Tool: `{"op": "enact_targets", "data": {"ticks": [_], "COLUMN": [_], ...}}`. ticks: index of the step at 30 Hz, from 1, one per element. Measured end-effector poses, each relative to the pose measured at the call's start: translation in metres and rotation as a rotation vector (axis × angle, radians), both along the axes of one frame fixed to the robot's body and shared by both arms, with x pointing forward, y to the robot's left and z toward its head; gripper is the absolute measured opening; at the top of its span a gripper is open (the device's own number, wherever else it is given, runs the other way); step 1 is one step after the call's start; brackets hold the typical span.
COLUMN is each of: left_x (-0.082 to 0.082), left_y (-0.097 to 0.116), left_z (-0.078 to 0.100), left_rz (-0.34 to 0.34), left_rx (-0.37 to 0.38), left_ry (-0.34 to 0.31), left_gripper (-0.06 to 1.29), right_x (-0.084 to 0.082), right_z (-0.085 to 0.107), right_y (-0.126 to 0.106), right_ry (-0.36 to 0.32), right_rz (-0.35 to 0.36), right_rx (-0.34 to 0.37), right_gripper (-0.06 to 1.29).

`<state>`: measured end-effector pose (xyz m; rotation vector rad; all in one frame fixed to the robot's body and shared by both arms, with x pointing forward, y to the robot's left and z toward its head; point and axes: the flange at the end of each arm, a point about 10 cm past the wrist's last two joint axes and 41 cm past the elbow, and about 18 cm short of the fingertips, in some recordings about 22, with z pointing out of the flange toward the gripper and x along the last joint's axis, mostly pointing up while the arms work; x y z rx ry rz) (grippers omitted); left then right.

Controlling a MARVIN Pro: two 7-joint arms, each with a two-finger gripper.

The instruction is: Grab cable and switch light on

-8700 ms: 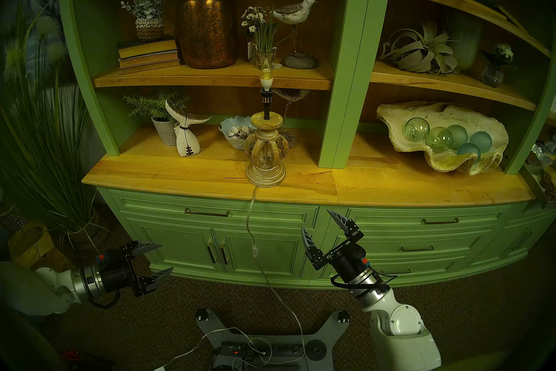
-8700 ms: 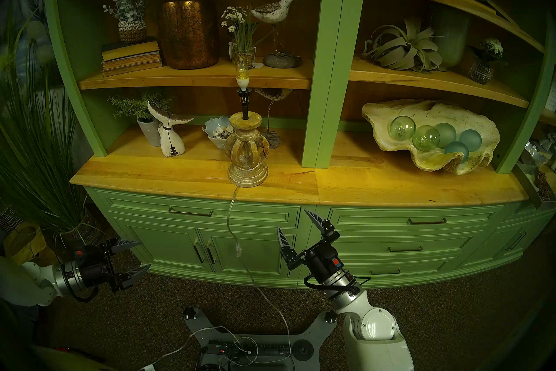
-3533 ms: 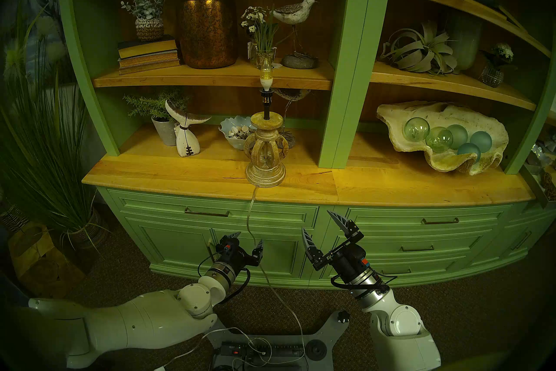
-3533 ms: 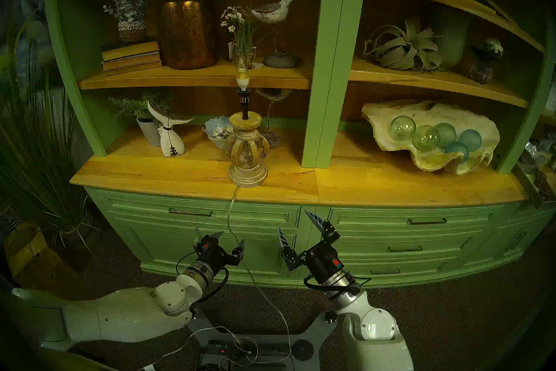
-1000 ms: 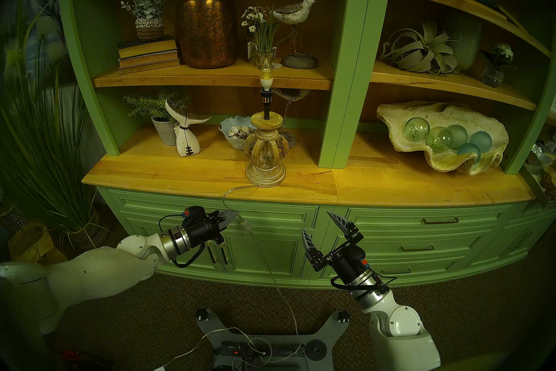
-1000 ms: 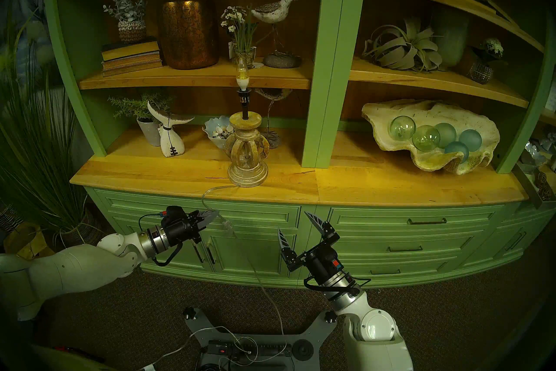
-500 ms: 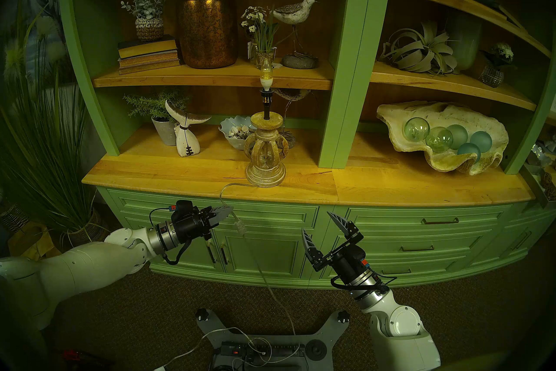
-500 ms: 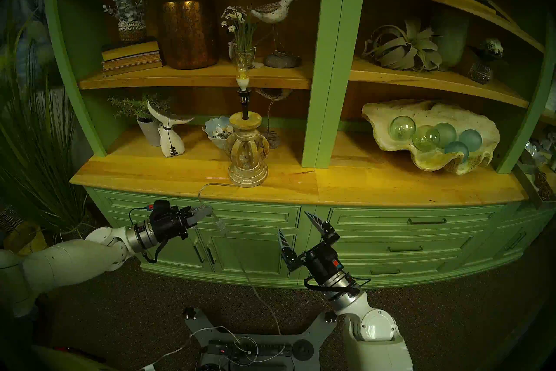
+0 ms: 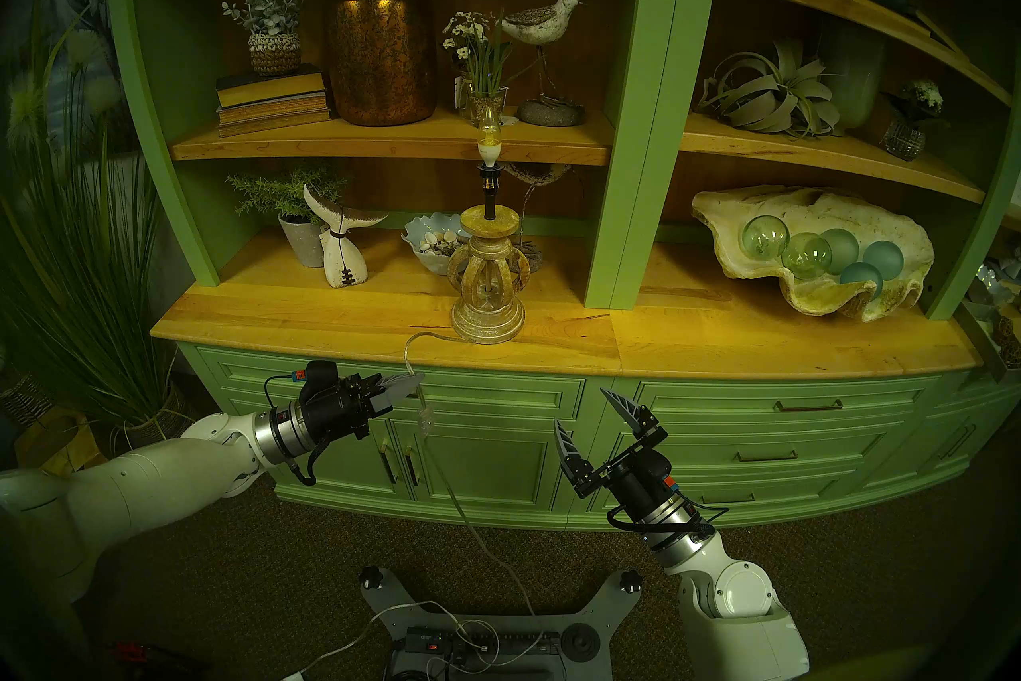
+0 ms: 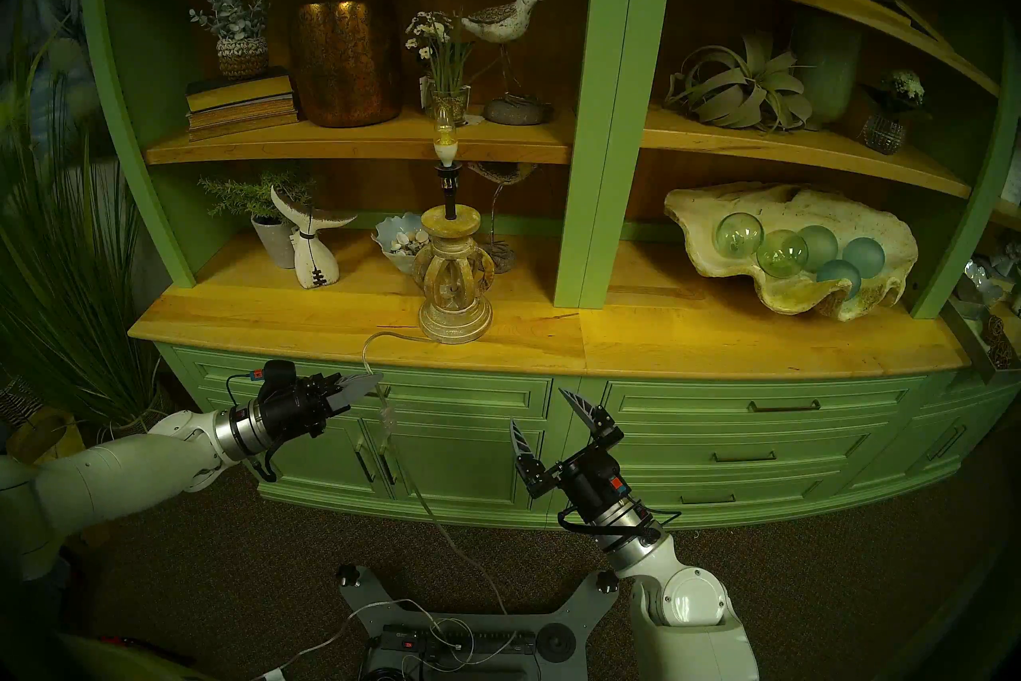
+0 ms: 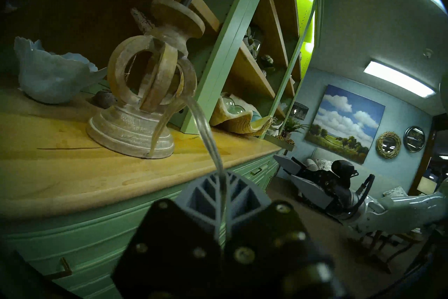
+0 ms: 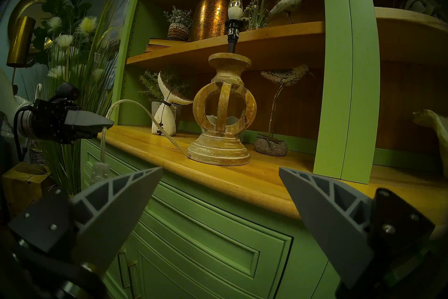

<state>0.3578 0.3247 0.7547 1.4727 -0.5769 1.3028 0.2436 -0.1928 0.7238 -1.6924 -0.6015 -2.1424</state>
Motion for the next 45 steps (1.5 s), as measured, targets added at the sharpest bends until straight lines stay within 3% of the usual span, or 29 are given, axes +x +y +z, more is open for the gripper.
{"op": "enact_targets", "data": {"ticks": [14,23,45], "left_x": [-0.003,0.001,0.004], "left_y": [0.004,-0.001,-0.039], "left_z": [-0.004,-0.006,-0.011], "left_rz": [-0.094,-0.105,-0.186], "left_rx": [-0.095,-0.114,-0.125], "left_ry": [-0.009,-0.014,-0.034], "left_gripper": [-0.02,-0.02,-0.02], "right_x": [0.000,0.000,0.000], "right_z": [0.000,0.001,0.001], "right_y": [0.000,0.000,0.000], "right_ry": [-0.001,-0.002,-0.003], "right_rz": [0.000,0.001,0.001], "right_rx": [0.000,0.000,-0.001], "right_gripper": [1.25,1.25,1.25]}}
